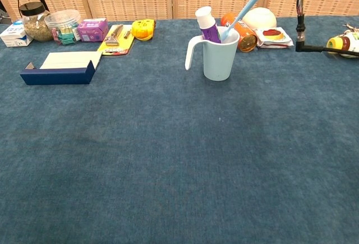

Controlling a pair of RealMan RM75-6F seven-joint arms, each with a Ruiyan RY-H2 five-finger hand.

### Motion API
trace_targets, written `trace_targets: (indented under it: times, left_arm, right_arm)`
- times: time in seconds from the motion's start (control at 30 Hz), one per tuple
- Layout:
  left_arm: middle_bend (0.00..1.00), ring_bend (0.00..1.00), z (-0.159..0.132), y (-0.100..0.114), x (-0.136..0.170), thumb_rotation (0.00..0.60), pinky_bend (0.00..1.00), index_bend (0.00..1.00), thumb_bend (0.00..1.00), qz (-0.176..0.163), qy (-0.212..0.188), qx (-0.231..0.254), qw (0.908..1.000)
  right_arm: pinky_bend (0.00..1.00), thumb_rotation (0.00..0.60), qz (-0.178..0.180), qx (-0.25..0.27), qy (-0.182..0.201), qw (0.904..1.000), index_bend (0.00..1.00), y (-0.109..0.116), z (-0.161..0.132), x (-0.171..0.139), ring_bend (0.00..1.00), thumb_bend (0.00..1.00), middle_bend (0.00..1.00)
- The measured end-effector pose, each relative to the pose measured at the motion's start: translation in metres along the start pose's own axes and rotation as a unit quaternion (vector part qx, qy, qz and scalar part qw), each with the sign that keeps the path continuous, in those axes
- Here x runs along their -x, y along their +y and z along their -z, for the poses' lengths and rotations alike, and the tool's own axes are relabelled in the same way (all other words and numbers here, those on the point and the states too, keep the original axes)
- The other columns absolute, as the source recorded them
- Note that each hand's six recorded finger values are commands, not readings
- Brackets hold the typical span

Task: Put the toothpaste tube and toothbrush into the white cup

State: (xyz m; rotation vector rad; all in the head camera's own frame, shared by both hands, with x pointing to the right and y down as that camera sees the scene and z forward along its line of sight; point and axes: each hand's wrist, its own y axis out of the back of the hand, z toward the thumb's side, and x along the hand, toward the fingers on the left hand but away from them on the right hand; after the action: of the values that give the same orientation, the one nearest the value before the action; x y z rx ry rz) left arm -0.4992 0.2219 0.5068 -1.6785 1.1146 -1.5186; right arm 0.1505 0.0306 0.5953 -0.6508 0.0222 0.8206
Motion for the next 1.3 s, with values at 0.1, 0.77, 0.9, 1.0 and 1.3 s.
trace_targets:
  times: [0.1, 0.77, 0.9, 1.0, 1.3]
  left_arm:
    - [0.0, 0.0, 0.001, 0.001, 0.0, 0.6, 0.0, 0.0, 0.0, -0.001, 0.001, 0.001, 1.0]
    - [0.0, 0.0, 0.003, 0.002, -0.001, 0.6, 0.0, 0.0, 0.0, 0.0, 0.001, 0.005, 1.0]
    - [0.0, 0.0, 0.003, 0.002, -0.001, 0.6, 0.0, 0.0, 0.0, 0.0, 0.002, 0.006, 1.0]
    - [0.0, 0.0, 0.004, 0.003, -0.001, 0.6, 0.0, 0.0, 0.0, 0.0, 0.001, 0.007, 1.0]
    - [0.0, 0.0, 0.003, 0.002, -0.001, 0.6, 0.0, 0.0, 0.0, 0.0, 0.0, 0.005, 1.0]
  right_arm:
    - [0.09, 0.6, 0.002, -0.006, 0.004, 1.0, 0.68, 0.001, -0.003, 0.002, 0.0, 0.43, 0.09]
    - [0.09, 0.6, 0.024, -0.049, 0.033, 0.998, 0.67, 0.015, -0.032, 0.02, 0.0, 0.44, 0.09]
    - [0.09, 0.6, 0.024, -0.046, 0.032, 0.9981, 0.5, 0.016, -0.034, 0.021, 0.0, 0.44, 0.09]
    - [0.09, 0.6, 0.025, -0.042, 0.031, 0.9984, 0.24, 0.016, -0.035, 0.02, 0.0, 0.44, 0.08]
    - [0.09, 0.6, 0.035, -0.029, 0.014, 0.9989, 0.05, 0.022, -0.028, 0.019, 0.0, 0.44, 0.06]
